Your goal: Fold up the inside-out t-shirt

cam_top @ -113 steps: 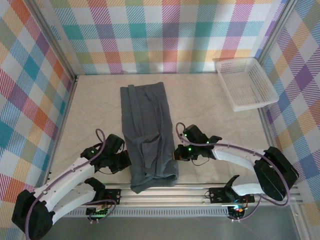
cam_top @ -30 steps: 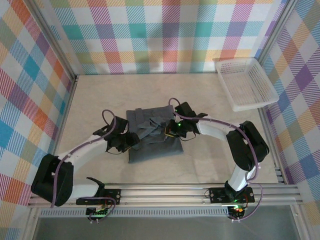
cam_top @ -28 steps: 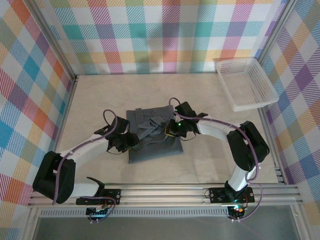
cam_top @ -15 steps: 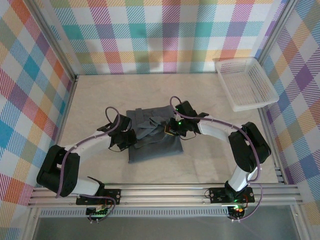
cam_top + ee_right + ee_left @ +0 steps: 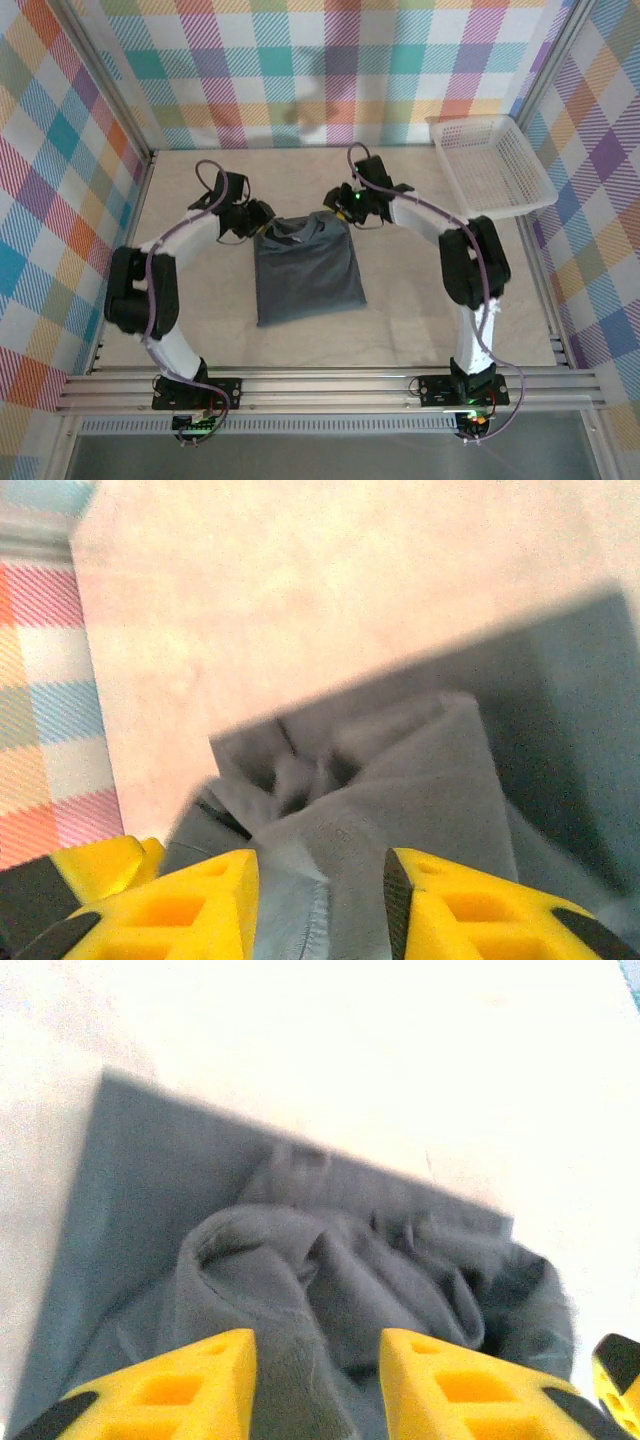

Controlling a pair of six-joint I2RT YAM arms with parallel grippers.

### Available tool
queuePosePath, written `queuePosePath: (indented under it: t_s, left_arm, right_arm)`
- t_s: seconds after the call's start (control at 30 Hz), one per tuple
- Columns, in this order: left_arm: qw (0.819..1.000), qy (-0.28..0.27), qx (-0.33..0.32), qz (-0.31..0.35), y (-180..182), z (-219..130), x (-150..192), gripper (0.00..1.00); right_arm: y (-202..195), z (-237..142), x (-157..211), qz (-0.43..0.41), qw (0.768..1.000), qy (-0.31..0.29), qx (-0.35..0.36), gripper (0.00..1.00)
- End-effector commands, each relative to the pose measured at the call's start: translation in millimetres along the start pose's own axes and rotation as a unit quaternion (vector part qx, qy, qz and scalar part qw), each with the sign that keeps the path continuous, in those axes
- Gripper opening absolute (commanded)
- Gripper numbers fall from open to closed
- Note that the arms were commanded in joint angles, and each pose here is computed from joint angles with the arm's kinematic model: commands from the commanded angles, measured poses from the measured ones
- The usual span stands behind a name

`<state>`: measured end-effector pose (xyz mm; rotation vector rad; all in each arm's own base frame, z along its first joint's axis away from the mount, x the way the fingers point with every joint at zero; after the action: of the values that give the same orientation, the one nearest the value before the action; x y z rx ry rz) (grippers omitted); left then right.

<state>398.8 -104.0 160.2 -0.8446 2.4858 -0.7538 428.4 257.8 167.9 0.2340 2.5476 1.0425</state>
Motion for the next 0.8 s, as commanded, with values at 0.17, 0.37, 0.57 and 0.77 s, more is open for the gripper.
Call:
queuePosePath:
  t_s: [0.17,0.37,0.57,0.77]
  left_arm:
    - [1.0,-0.026,0.006,0.009,6,-7,-57,0.75]
    - [0.995,-0.004,-0.023,0.095,26,-25,-22,0.88]
    - [0.989,0.005,-0.034,0.143,34,-32,13,0.93]
    - [0.982,0.016,-0.062,0.176,40,-24,23,0.95]
  right_arm:
    - [-13,-21,-34,-0.128,0.99,-0.017,0.052,0.51]
    - [-46,-20,10,-0.274,0.958,0.012,0.078,0.66]
    - [-41,6,21,-0.34,0.937,0.044,0.069,0.86]
    - [-57,43,-8,-0.285,0.944,0.046,0.159,0.8]
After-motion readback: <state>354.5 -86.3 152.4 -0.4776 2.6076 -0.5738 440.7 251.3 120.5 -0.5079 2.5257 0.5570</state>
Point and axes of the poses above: each hand's point on the last joint's axis, 136 mm out from that joint toward the fingers, its own z axis out along the fingers, its own y axis along the line the jaws close on, x = y × z, the point moved 7 cm from there along -z, back along the fingers, and after that the axes turned 6 degrees about -z, right-handed, at the moved point
